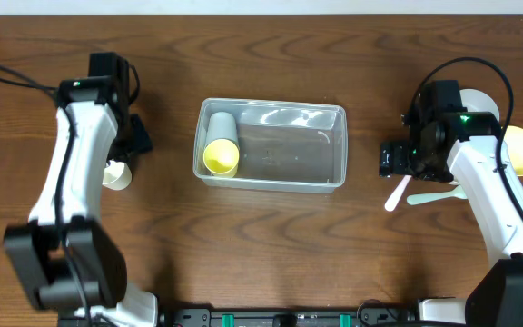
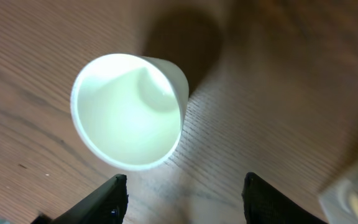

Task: Pack container
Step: 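Move the left gripper to the white cup and grasp it, then place the white cup into the container with the left gripper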

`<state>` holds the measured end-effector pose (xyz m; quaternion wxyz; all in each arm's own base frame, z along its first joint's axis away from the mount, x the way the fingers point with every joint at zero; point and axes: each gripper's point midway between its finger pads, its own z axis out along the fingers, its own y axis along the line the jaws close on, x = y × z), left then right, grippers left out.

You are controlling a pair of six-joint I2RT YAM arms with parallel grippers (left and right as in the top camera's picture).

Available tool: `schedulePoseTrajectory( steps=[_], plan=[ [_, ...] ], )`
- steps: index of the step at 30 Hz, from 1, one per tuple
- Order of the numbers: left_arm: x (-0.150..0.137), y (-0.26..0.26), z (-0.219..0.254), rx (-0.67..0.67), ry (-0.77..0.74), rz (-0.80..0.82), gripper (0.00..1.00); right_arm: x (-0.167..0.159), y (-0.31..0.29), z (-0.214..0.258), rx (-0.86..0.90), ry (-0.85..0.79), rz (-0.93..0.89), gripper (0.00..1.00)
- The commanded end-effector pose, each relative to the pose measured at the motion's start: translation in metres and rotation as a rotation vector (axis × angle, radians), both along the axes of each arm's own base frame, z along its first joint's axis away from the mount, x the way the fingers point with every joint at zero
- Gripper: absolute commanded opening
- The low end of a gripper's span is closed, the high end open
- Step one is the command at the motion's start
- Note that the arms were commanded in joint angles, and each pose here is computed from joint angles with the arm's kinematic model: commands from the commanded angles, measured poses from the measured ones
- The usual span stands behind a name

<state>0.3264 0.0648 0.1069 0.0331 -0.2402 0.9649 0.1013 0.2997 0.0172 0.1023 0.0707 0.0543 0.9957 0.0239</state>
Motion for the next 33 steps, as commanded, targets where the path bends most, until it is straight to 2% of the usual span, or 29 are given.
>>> schedulePoseTrajectory(
  steps=[1,6,7,10,15,20,23,27,31,33],
  plan=[
    [-0.004,0.007,-0.023,-0.021,0.067,0.036,0.60,0.003,0.000,0.004,0.006,-0.010,0.005,0.90],
    [-0.007,0.017,-0.045,-0.033,0.128,0.060,0.58,0.003,0.000,0.003,0.006,-0.008,0.005,0.89],
    [-0.007,0.018,-0.046,-0.033,0.132,0.056,0.53,0.003,0.000,0.004,0.006,-0.008,0.004,0.89],
    [-0.004,0.018,-0.049,-0.033,0.129,0.044,0.25,0.003,0.000,0.004,0.006,-0.008,0.004,0.89],
    [-0.002,0.018,-0.050,-0.033,0.124,0.044,0.06,0.002,0.000,0.003,0.006,-0.005,0.004,0.89],
    [-0.003,0.016,-0.042,-0.031,0.114,0.036,0.06,0.002,0.000,0.003,0.006,-0.005,0.004,0.89],
    [0.000,0.006,-0.018,-0.024,0.066,0.005,0.06,0.002,0.000,0.003,0.006,-0.005,0.004,0.89],
    [0.010,-0.028,0.050,-0.013,-0.098,-0.103,0.06,0.002,0.000,0.003,0.006,-0.005,0.004,0.89],
    [0.021,-0.096,0.133,-0.076,-0.326,-0.314,0.06,0.003,0.000,0.004,0.006,-0.008,0.004,0.89],
    [0.019,-0.125,0.161,-0.090,-0.375,-0.405,0.06,0.003,0.000,0.004,0.007,-0.010,0.004,0.89]
  ],
)
